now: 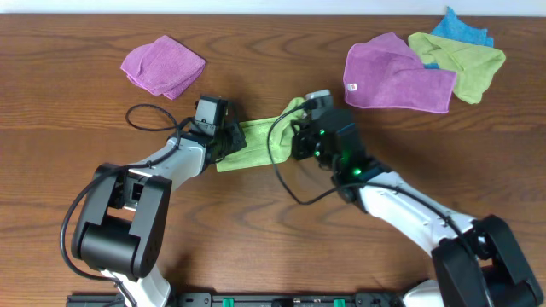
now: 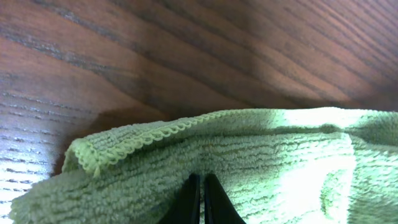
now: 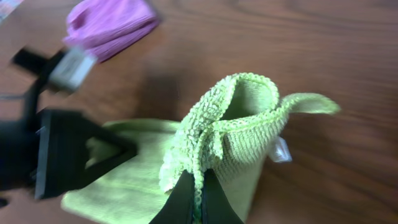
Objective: Fold the cloth
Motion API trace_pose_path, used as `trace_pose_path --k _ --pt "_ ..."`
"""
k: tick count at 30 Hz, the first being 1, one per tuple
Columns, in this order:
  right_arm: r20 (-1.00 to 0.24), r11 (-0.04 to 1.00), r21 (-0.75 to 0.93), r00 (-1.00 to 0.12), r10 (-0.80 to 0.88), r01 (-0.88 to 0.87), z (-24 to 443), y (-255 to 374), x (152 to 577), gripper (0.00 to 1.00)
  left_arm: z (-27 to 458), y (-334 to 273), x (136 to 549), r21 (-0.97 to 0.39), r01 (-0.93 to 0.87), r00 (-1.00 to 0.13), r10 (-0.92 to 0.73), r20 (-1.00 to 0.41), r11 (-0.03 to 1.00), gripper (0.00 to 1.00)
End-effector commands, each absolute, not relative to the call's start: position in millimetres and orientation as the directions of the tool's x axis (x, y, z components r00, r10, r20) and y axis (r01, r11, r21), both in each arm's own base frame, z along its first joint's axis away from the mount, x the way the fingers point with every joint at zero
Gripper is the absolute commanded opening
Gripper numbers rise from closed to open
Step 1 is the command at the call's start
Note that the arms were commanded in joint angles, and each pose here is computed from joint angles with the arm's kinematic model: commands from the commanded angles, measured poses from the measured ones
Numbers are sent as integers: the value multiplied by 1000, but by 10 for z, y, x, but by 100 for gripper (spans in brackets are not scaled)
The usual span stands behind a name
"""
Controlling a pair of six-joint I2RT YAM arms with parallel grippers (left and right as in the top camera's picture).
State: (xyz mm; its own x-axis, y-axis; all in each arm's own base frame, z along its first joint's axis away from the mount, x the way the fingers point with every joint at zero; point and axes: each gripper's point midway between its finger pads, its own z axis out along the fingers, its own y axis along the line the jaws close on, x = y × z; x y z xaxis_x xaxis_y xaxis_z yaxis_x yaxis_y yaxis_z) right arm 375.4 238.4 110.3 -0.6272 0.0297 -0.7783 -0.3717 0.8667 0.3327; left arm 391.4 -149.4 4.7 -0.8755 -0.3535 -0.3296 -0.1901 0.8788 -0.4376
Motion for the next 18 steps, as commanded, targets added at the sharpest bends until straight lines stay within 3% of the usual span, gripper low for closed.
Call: trace_pose_path --k 1,18 --pt "-787 836 322 -616 -24 -444 1141 2632 3598 1 112 -1480 4043 -444 -177 -868 -352 -351 878 6" --pt "-800 783 325 -595 -71 -531 1169 3056 3416 1 719 -1111 4110 -440 -130 -822 -345 -454 889 6"
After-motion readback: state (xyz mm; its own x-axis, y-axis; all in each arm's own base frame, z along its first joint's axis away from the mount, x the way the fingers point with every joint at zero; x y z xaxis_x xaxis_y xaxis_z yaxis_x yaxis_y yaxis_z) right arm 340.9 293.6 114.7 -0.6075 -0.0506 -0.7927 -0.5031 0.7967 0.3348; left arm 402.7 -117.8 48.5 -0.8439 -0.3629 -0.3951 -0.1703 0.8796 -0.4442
